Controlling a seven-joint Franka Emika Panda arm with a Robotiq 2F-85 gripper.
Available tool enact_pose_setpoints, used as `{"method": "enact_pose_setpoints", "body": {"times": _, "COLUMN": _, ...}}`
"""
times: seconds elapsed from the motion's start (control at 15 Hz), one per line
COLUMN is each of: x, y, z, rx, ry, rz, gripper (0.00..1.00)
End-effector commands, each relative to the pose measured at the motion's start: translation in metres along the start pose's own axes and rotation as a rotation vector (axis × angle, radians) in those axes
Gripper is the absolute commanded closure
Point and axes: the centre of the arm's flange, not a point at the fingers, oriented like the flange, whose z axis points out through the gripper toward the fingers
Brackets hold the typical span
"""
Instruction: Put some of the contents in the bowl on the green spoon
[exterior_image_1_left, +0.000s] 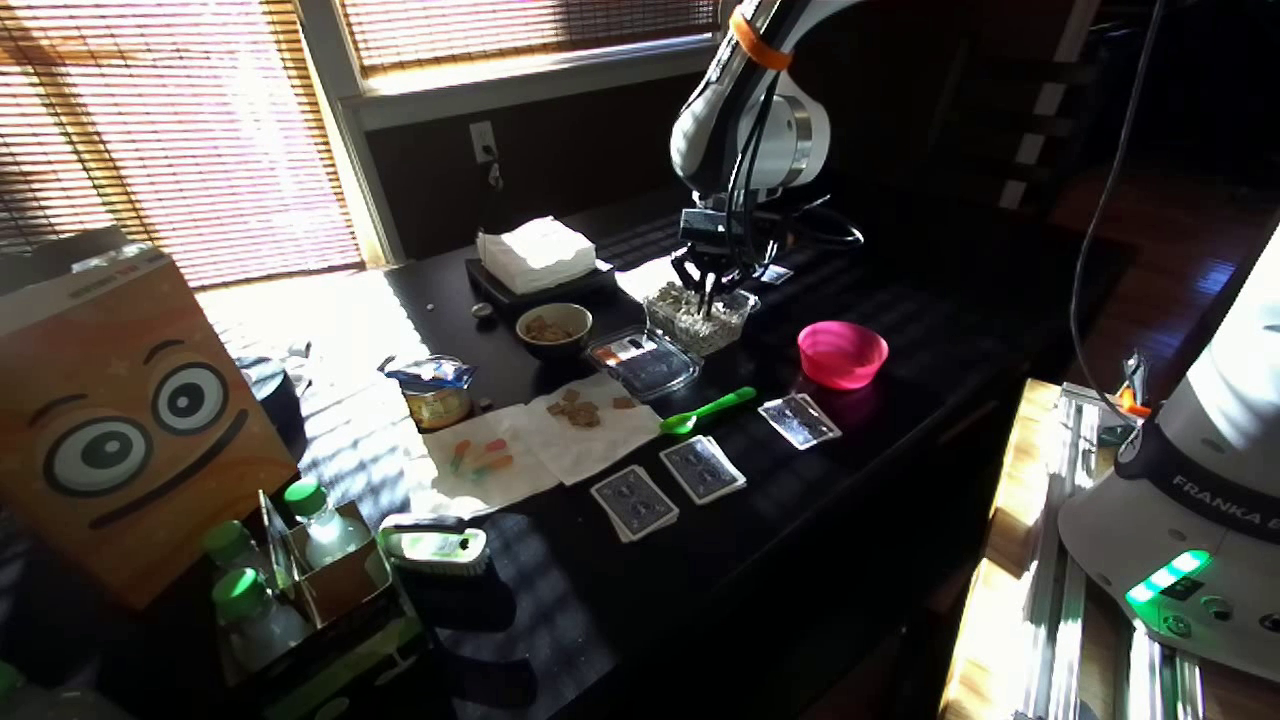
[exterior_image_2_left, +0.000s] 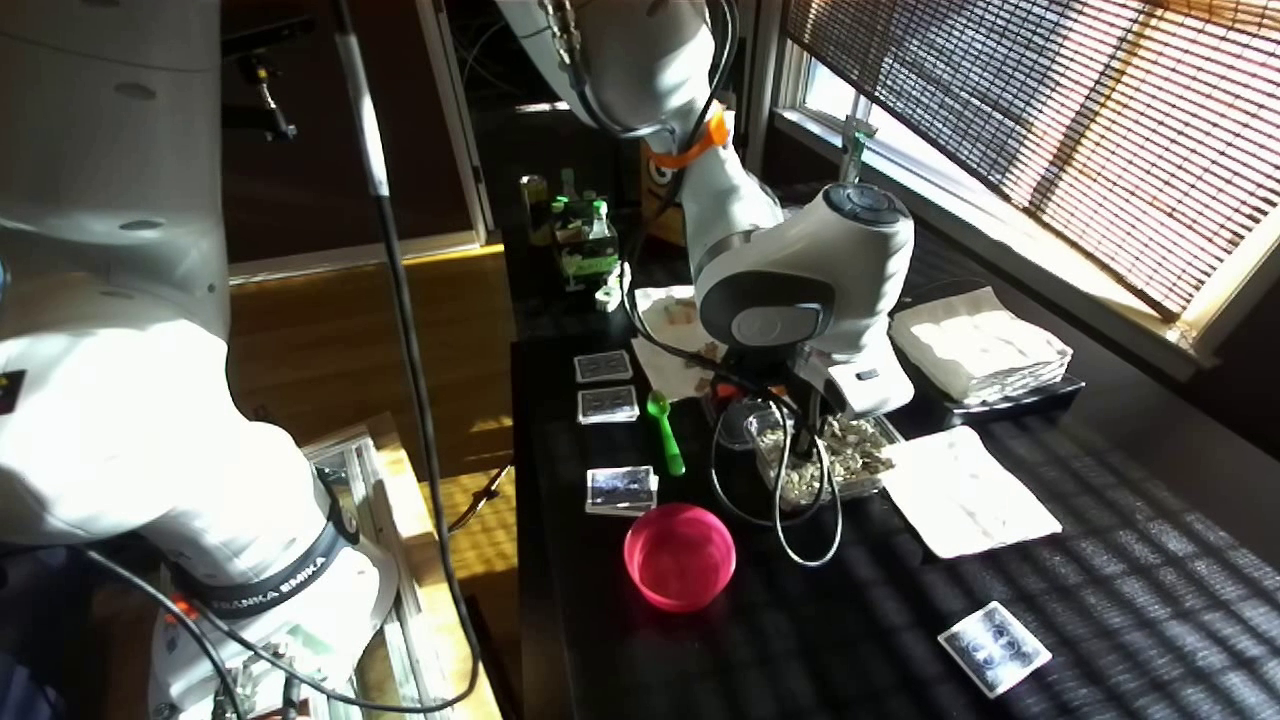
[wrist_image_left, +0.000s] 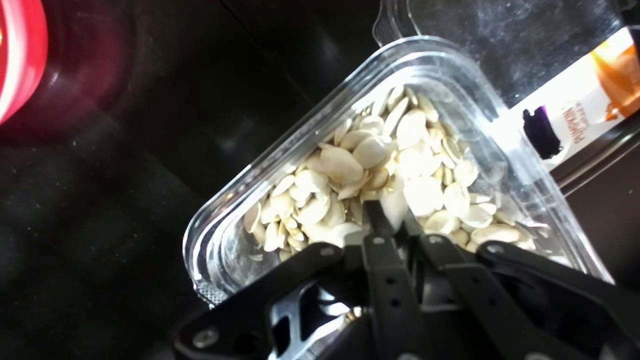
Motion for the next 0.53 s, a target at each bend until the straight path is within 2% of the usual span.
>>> {"method": "enact_pose_setpoints", "body": {"times": 0.0, "x": -0.008, "y": 0.004, "z": -0.021, "rx": 0.034, "ry": 0.013, "rz": 0.014, "gripper": 0.98}}
{"method": "enact_pose_setpoints", "body": {"times": 0.47, "x": -0.016, "y": 0.006, "z": -0.035, "rx": 0.051, "ry": 0.034, "rz": 0.003, "gripper": 0.97}}
